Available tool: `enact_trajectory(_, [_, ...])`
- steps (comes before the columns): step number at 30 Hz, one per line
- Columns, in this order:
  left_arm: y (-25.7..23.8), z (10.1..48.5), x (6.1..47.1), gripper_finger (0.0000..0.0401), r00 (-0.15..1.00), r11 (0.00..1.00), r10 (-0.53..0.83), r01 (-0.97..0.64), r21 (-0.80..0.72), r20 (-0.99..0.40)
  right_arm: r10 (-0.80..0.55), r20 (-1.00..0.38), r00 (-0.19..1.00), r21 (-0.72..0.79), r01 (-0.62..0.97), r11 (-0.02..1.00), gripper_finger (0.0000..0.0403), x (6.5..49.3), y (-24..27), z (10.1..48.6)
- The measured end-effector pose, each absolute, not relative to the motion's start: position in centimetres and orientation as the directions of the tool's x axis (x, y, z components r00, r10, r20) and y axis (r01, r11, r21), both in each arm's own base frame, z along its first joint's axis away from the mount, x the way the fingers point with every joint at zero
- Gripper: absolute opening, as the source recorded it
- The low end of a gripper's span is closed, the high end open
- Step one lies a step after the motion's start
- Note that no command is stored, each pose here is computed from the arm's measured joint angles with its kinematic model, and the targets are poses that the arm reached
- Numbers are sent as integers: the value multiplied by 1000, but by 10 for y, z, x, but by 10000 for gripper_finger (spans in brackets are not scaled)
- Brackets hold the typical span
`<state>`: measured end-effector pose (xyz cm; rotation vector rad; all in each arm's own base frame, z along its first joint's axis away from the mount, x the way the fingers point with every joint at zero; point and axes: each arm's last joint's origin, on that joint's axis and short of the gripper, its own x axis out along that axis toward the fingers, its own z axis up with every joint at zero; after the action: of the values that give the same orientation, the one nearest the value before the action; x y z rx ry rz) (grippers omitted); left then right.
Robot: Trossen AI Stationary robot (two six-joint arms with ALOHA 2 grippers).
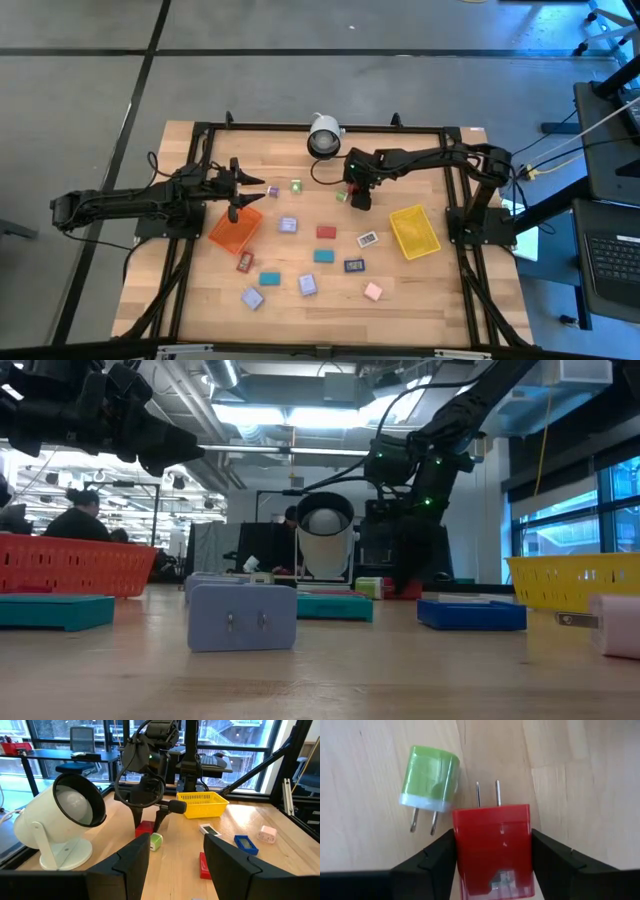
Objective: Pick & Place Office items
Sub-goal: Put the red charger adapter into the yellow basket
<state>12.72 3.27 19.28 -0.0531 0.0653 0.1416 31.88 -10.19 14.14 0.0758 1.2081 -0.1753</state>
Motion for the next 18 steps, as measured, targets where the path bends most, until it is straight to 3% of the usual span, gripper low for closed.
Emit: enact_trajectory(18, [33, 193, 127, 183, 988, 988, 142, -145, -50, -61, -159, -872, 463, -68, 207, 976, 213, 347, -135, 214])
